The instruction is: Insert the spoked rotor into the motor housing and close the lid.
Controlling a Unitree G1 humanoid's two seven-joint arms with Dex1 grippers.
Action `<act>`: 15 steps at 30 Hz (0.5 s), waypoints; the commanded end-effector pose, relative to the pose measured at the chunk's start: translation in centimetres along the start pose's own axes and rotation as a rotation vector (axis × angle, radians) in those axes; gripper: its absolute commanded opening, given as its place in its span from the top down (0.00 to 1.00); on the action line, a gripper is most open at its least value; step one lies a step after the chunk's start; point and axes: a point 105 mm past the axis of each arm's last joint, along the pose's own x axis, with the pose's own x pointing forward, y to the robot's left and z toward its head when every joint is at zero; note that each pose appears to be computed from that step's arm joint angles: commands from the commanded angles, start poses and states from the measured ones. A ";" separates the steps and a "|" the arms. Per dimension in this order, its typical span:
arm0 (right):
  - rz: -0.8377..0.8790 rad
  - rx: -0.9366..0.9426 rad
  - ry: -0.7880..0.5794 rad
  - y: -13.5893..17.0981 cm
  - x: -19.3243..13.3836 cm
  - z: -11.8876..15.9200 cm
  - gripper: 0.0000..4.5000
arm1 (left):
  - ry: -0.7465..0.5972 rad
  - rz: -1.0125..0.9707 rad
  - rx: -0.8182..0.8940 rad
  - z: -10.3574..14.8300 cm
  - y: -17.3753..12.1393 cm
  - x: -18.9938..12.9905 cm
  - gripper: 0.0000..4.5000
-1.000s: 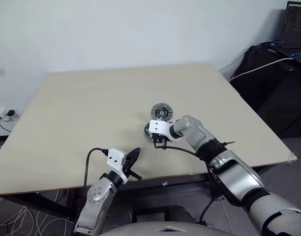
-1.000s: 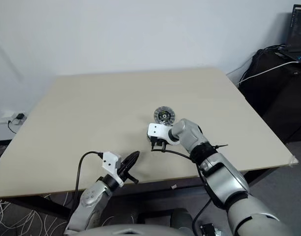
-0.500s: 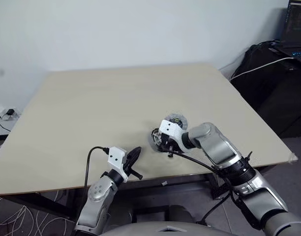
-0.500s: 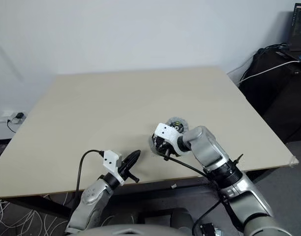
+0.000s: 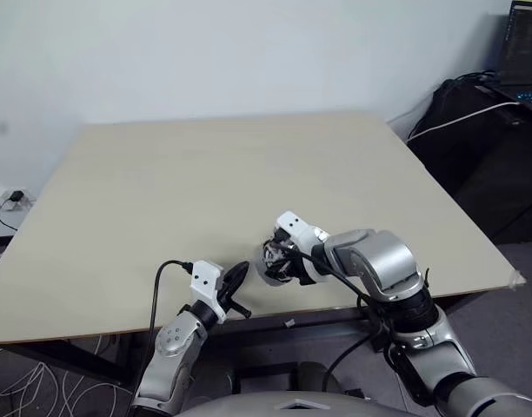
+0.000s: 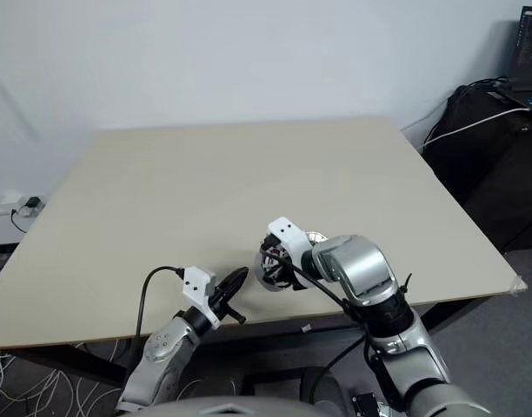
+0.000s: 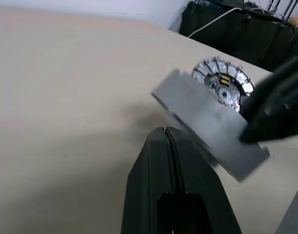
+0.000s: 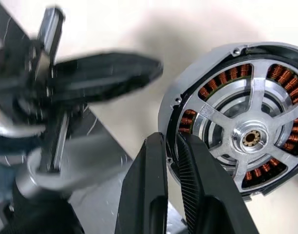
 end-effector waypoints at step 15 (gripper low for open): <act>0.003 0.115 -0.083 0.1 0.2 2.3 0.98 | -0.026 -0.010 -0.020 0.6 -0.1 0.3 1.00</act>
